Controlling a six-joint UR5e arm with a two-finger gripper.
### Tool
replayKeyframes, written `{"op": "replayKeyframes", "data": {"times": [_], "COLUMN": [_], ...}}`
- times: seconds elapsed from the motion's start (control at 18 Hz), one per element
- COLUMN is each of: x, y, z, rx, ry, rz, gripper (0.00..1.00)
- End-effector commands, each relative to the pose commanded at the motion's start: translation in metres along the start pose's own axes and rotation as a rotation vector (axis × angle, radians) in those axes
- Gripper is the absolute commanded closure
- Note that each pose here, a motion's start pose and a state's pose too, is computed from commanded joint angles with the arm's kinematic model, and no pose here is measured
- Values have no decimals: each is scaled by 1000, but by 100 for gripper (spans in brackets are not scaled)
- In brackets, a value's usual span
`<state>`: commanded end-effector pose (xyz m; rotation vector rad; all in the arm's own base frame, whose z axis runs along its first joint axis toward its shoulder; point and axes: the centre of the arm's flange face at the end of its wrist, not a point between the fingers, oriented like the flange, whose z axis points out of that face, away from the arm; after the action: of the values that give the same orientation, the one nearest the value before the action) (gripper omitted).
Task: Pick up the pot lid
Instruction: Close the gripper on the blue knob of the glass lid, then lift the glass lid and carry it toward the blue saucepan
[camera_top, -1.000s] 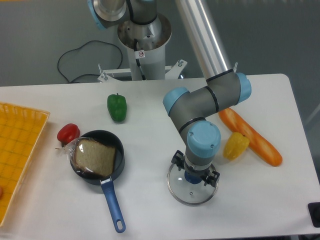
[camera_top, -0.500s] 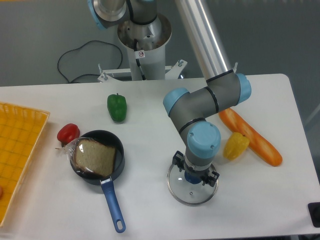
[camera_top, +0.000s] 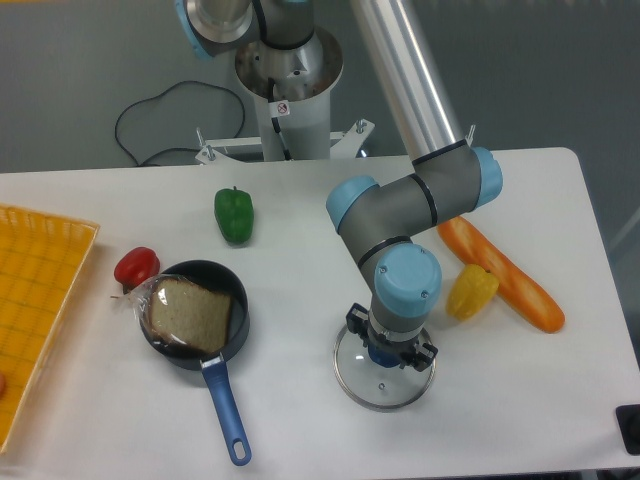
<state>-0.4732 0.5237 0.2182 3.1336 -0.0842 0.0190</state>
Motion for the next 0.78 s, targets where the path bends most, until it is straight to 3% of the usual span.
{"op": "replayKeyframes", "data": {"times": [0.28, 0.78], "x": [11, 78], "y": [0, -27], "z": [-23, -101], "rx": [-3, 54], "ry": [5, 7], "rz": [17, 109], "gripper": [49, 49]}}
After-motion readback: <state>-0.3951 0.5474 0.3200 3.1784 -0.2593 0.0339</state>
